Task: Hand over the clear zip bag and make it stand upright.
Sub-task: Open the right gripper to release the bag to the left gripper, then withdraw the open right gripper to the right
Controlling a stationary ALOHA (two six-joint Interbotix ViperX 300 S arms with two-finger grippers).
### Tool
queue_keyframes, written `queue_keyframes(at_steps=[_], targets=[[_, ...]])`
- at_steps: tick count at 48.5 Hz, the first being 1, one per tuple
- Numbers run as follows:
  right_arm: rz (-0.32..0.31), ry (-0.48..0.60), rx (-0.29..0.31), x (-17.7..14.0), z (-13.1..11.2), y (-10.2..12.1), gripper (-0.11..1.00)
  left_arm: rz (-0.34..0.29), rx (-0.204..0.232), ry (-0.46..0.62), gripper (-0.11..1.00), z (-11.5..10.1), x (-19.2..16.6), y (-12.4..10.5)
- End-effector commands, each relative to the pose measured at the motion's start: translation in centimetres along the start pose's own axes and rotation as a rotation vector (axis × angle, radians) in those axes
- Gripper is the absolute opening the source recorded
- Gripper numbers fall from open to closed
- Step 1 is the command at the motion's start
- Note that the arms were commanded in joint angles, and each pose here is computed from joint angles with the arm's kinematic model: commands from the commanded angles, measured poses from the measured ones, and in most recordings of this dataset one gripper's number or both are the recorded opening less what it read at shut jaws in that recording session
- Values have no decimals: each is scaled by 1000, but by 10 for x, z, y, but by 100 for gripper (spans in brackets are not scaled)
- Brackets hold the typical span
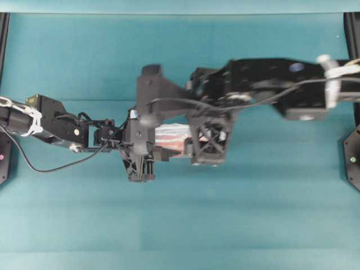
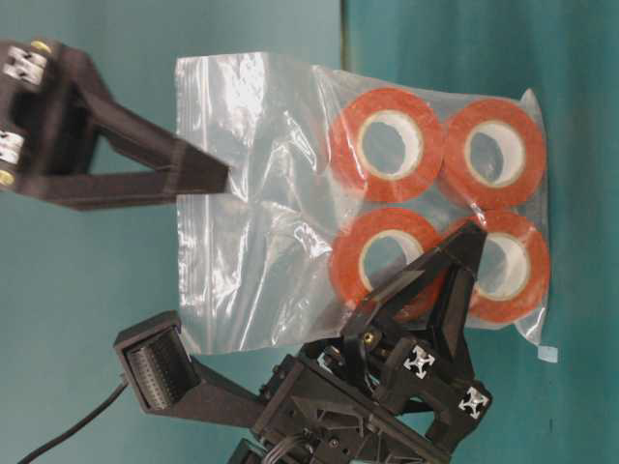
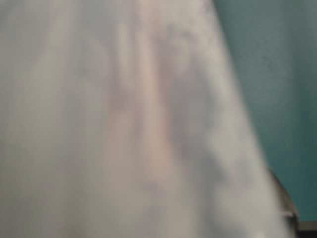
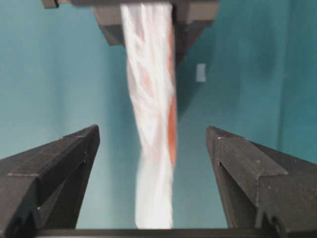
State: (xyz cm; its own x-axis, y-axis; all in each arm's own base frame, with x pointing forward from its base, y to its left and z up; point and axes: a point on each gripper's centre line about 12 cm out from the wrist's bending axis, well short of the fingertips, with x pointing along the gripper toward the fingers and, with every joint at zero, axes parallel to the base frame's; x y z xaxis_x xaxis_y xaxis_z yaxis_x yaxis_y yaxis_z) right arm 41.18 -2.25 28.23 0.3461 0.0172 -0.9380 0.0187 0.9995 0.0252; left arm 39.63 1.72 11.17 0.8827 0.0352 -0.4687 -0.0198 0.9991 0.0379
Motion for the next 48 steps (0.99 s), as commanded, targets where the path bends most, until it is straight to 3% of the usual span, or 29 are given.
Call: queue_keyframes(at_steps=[1,17,28,48], targets=[[-8,-84,24,-28,-2,-3,88,1,1,-15,23,5,-1,1],[-4,-102,62,-39,-30,-1,88,3,-6,-14,23,4,-1,1],[-5,-208,85,-42,-40,-1,88,1,-7,0,23,3,-1,1],[-8,-436,75,-51,-70,3,88,2,-8,5,23,5,0,1]])
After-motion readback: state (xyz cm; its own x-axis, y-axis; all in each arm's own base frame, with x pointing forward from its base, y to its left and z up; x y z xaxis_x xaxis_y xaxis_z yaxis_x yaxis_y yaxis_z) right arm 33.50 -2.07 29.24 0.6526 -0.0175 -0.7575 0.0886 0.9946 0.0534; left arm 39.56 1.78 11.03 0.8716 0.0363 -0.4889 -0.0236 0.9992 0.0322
